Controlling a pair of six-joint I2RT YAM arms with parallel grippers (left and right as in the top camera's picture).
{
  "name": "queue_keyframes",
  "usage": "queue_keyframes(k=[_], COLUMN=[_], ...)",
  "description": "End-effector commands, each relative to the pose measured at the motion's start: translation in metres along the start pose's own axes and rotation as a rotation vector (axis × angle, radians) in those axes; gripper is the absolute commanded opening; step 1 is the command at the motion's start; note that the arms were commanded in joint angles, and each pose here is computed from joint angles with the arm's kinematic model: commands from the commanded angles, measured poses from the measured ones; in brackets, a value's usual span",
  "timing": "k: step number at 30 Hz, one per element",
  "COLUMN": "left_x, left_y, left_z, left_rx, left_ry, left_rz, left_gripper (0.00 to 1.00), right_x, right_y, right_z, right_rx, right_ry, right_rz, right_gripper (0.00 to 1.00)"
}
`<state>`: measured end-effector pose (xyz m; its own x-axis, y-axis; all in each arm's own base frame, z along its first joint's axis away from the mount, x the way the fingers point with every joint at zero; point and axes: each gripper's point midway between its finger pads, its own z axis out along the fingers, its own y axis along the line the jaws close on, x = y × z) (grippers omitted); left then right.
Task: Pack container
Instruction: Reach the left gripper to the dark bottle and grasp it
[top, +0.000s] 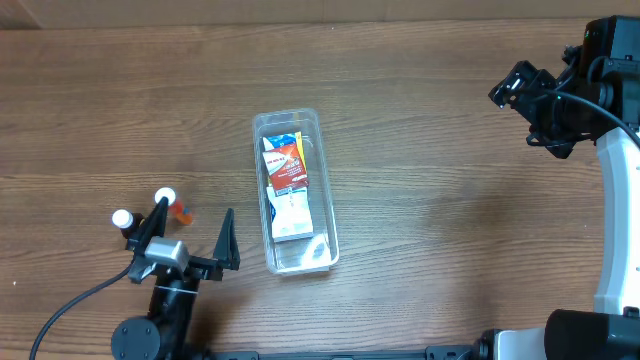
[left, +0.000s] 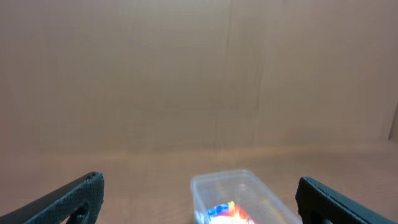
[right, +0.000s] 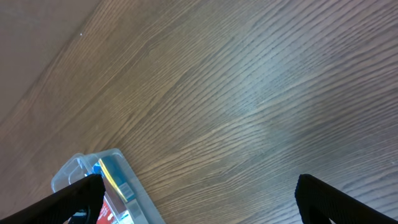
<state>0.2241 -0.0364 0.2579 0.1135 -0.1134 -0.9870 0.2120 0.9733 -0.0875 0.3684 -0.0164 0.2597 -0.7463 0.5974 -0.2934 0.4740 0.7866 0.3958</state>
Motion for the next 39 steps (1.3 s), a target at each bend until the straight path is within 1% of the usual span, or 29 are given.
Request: queue_keyframes(k=[1, 3, 4, 6, 7, 9, 10, 11, 13, 15, 16, 17, 18, 20, 23, 27, 29, 32, 33, 34, 35, 37, 39], left_x=[0.018, 0.026, 0.019, -0.008, -0.031, -0.056, -0.072, -0.079, -0.078, -0.065, -0.05, -0.04, -0.023, 0.005, 0.048, 0.085, 0.094, 0.122, 0.132, 0.139, 0.146, 0.157, 0.163], left_y=[0.014, 0.016, 0.017, 0.02, 0.015, 0.009, 0.014, 0.026, 0.06, 0.083, 0.097, 0.105, 0.116, 0.128, 0.157, 0.185, 0.193, 0.186, 0.18, 0.178, 0.176, 0.175, 0.177], left_z=[0.001, 0.01, 0.021, 0.044, 0.058, 0.07, 0.074, 0.072, 0.056, 0.039, 0.027, 0.019, 0.01, -0.001, -0.021, -0.028, -0.023, -0.005, -0.001, 0.0, -0.002, -0.006, -0.009], left_rx=[-0.089, -0.111, -0.121, -0.133, -0.104, -0.076, -0.105, -0.196, -0.456, -0.585, -0.651, -0.689, -0.735, -0.77, -0.873, -0.932, -0.914, -0.712, -0.623, -0.56, -0.517, -0.468, -0.472], left_ry=[0.162, 0.308, 0.376, 0.488, 0.563, 0.64, 0.71, 0.758, 0.824, 0.907, 0.978, 1.02, 1.09, 1.178, 1.292, 1.345, 1.362, 1.441, 1.475, 1.507, 1.544, 1.6, 1.622], left_rz=[-0.096, -0.116, -0.123, -0.088, -0.07, -0.056, -0.043, -0.057, -0.153, -0.182, -0.215, -0.236, -0.274, -0.35, -0.454, -0.526, -0.517, -0.515, -0.516, -0.5, -0.485, -0.465, -0.466], left_gripper=[1.0, 1.0, 1.0, 1.0, 1.0, 1.0, 1.0, 1.0, 1.0, 1.0, 1.0, 1.0, 0.99, 0.97, 0.94, 0.9, 0.89, 0.86, 0.83, 0.78, 0.69, 0.6, 0.62], right_x=[-0.001, -0.001, -0.001, -0.001, -0.001, -0.001, -0.001, -0.001, -0.001, -0.001, -0.001, -0.001, -0.001, -0.001, -0.001, -0.001, -0.001, -0.001, -0.001, -0.001, -0.001, -0.001, -0.001], right_y=[0.002, 0.002, 0.002, 0.002, 0.002, 0.002, 0.002, 0.002, 0.002, 0.002, 0.002, 0.002, 0.002, 0.002, 0.002, 0.002, 0.002, 0.002, 0.002, 0.002, 0.002, 0.002, 0.002], right_z=[-0.002, -0.002, -0.002, -0.002, -0.002, -0.002, -0.002, -0.002, -0.002, -0.002, -0.002, -0.002, -0.002, -0.002, -0.002, -0.002, -0.002, -0.002, -0.002, -0.002, -0.002, -0.002, -0.002], right_rx=[-0.006, -0.006, -0.006, -0.006, -0.006, -0.006, -0.006, -0.006, -0.006, -0.006, -0.006, -0.007, -0.006, -0.006, -0.006, -0.006, -0.007, -0.006, -0.007, -0.006, -0.006, -0.006, -0.006], right_ry=[-0.008, -0.008, -0.008, -0.008, -0.008, -0.008, -0.008, -0.008, -0.008, -0.008, -0.008, -0.008, -0.008, -0.008, -0.008, -0.008, -0.008, -0.008, -0.008, -0.008, -0.008, -0.008, -0.008], right_rz=[-0.003, -0.003, -0.003, -0.003, -0.003, -0.003, -0.003, -0.003, -0.003, -0.003, -0.003, -0.003, -0.003, -0.003, -0.003, -0.003, -0.003, -0.003, -0.003, -0.003, -0.003, -0.003, -0.003], right_gripper=[1.0, 1.0, 1.0, 1.0, 1.0, 1.0, 1.0, 1.0, 1.0, 1.0, 1.0, 1.0, 1.0, 1.0, 1.0, 1.0, 1.0, 1.0, 1.0, 1.0, 1.0, 1.0, 1.0])
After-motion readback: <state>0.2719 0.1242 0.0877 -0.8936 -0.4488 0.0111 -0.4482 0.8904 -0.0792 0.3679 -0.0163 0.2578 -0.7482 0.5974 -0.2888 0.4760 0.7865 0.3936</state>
